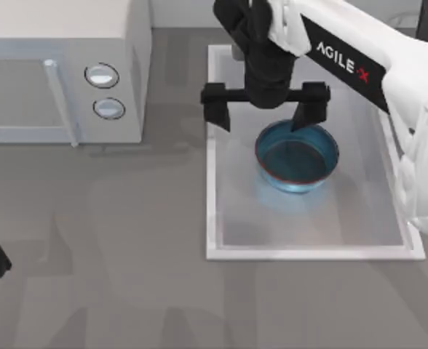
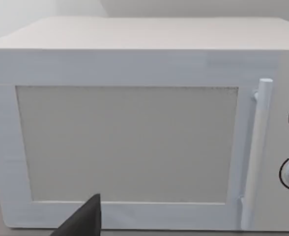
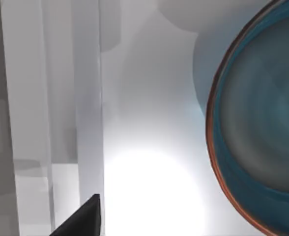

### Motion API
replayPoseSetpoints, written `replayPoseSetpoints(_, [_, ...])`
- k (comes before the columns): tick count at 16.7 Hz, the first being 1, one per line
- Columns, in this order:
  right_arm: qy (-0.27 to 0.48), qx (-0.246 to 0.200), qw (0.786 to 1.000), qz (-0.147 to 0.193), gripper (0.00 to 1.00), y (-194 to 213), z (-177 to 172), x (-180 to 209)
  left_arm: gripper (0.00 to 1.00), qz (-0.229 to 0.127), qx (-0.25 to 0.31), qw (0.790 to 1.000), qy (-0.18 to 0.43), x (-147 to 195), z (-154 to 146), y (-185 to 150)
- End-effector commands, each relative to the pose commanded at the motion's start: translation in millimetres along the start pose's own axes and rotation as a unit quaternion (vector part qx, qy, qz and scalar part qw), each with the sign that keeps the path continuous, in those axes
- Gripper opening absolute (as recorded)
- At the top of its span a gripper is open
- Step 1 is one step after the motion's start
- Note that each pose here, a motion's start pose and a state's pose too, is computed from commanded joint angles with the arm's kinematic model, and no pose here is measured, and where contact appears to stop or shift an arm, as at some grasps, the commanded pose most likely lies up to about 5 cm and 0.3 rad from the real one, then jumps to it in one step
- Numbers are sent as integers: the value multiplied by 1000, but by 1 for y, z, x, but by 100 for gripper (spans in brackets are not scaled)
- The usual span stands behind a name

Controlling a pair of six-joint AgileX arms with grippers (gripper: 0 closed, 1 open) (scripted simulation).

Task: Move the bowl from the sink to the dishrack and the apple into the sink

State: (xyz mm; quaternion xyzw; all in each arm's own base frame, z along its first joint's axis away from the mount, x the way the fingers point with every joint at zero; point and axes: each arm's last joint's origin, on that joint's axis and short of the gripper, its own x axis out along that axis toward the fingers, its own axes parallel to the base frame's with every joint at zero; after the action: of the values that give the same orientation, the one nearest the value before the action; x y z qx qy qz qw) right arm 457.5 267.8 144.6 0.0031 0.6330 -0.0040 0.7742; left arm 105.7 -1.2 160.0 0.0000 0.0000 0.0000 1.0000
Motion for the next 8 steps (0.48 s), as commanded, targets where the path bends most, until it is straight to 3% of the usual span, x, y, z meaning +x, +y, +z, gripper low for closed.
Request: replayPoseSetpoints(8, [0,0,1000,0,100,-1,2,17,100,0,0,1000,0,0,0,0])
